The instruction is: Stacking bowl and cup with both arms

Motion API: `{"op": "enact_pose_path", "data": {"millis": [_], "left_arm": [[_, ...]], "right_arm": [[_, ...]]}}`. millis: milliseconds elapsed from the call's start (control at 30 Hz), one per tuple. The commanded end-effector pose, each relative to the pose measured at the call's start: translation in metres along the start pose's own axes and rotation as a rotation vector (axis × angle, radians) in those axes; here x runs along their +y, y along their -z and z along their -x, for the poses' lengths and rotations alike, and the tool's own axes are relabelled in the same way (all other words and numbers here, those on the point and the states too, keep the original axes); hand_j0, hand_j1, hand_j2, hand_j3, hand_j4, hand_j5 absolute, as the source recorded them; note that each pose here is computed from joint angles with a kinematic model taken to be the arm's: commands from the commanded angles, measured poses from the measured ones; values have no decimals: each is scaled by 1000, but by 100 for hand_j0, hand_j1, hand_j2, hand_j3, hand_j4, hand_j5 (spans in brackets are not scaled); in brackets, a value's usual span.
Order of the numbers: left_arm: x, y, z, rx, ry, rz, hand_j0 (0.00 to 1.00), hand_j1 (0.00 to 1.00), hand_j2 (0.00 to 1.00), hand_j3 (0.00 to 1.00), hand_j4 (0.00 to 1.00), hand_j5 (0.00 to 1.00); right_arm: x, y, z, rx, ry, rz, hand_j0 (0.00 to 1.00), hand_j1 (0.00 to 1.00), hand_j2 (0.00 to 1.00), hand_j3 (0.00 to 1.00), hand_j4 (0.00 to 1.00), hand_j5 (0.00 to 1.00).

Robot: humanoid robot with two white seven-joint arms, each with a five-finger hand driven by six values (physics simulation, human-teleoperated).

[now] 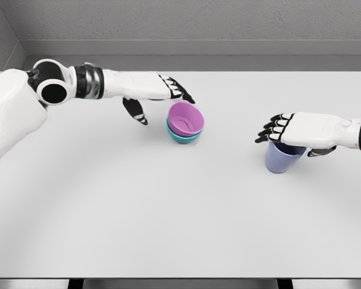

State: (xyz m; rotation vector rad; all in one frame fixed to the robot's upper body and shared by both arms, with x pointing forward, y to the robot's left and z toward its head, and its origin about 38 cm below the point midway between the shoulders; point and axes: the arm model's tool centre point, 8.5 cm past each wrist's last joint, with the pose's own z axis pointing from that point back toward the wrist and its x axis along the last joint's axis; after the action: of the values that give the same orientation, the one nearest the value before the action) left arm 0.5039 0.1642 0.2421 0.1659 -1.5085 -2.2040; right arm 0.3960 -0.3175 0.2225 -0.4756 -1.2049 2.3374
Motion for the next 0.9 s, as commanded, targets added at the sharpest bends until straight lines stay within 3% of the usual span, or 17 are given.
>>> {"op": "enact_pose_path", "data": {"millis": [0, 100, 133, 233, 267, 300, 367, 867], "left_arm": [[2, -41, 14, 32, -58, -49, 100, 100, 100, 100, 100, 100], [-17, -88, 37, 129, -100, -32, 100, 100, 100, 100, 100, 100], [-34, -93, 40, 143, -132, -21, 100, 100, 100, 100, 100, 100], [-53, -102, 43, 161, -191, -63, 100, 100, 100, 100, 100, 100], [-61, -102, 43, 163, -204, -53, 100, 100, 100, 100, 100, 100], [-72, -100, 42, 160, -221, -34, 100, 100, 100, 100, 100, 100], [-71, -100, 42, 157, -220, -28, 100, 100, 100, 100, 100, 100], [-72, -115, 47, 190, -220, -24, 100, 100, 100, 100, 100, 100]], "right_arm": [[0, 0, 0, 0, 4, 3, 100, 100, 100, 100, 100, 100], [0, 0, 0, 1, 3, 2, 100, 100, 100, 100, 100, 100], [0, 0, 1, 4, 1, 1, 100, 100, 100, 100, 100, 100], [-1, -1, 1, 5, -1, 1, 100, 100, 100, 100, 100, 100], [-1, -1, 1, 5, -1, 1, 100, 100, 100, 100, 100, 100], [-1, -1, 1, 5, -1, 1, 94, 94, 94, 94, 94, 94], [-1, -1, 1, 5, -1, 1, 88, 88, 88, 88, 88, 88], [0, 1, 1, 10, -12, -7, 81, 81, 81, 81, 81, 81]]}}
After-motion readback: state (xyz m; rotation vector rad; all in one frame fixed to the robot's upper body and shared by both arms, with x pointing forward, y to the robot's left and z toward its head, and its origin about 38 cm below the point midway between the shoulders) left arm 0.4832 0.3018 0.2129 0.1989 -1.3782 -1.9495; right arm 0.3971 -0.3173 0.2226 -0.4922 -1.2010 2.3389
